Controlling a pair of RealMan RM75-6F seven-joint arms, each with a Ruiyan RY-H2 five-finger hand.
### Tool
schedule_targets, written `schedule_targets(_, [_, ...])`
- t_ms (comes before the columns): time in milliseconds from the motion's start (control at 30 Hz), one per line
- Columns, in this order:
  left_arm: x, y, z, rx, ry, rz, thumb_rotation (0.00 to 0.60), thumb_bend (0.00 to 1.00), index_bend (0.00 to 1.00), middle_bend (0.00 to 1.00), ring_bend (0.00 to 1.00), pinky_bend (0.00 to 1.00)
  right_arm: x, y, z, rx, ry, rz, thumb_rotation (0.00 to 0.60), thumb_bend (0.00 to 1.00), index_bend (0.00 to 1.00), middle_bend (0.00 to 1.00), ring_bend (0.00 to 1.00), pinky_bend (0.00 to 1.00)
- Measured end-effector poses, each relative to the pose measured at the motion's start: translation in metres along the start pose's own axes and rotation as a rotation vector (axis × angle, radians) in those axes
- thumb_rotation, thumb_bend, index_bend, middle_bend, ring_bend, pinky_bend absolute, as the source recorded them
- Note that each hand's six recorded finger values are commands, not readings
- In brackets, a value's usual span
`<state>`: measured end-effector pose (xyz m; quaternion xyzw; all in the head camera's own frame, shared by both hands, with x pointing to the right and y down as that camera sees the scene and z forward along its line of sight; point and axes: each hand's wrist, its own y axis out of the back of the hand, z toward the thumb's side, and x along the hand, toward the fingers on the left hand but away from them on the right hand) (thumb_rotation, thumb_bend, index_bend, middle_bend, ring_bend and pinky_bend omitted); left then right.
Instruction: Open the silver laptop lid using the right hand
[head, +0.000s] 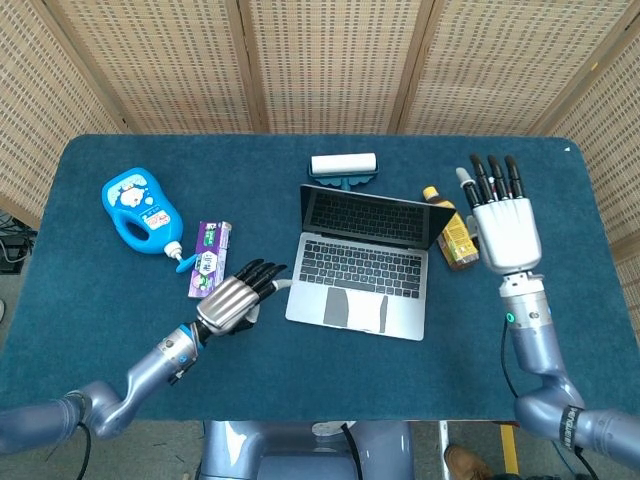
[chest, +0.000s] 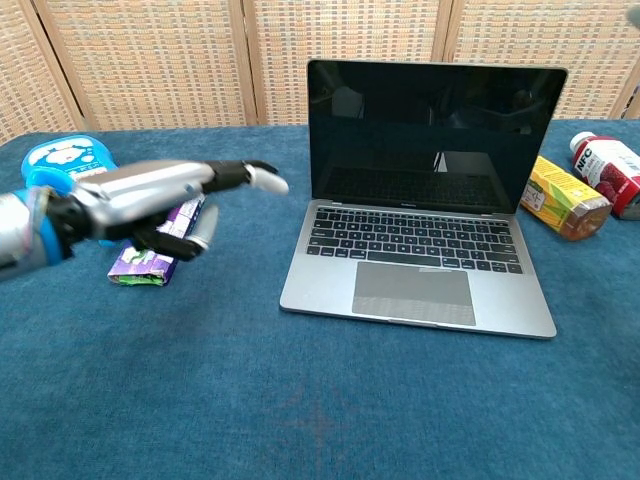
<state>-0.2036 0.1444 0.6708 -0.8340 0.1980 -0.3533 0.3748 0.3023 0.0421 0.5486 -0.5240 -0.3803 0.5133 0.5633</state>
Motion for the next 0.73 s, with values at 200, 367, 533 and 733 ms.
schedule_targets(200, [-0.04,0.031,-0.025,0.01,0.095,0.051,0.6,0.0,0.0,0.0,0.0,0.0,0.03,0.0,-0.026,-0.049,-0.024,0.0,0.6,0.1,0.13,0.08,0.05,0.02])
schedule_targets(367, [-0.093,0.052,-0.046,0.011,0.265,0.181,0.6,0.0,0.0,0.0,0.0,0.0,0.064,-0.009,-0.048,-0.15,-0.068,0.04,0.6,0.0,0.05,0.01,0.0,0.0])
schedule_targets(533, [-0.164,0.065,-0.066,-0.022,0.498,0.301,0.6,0.0,0.0,0.0,0.0,0.0,0.105,-0.016,-0.065,-0.181,-0.107,0.083,0.6,0.0,0.01,0.0,0.0,0.0])
schedule_targets(733, [-0.221,0.079,-0.074,-0.016,0.658,0.314,0.6,0.0,0.0,0.0,0.0,0.0,0.155,-0.019,-0.076,-0.201,-0.158,0.094,0.6,0.0,0.01,0.0,0.0,0.0])
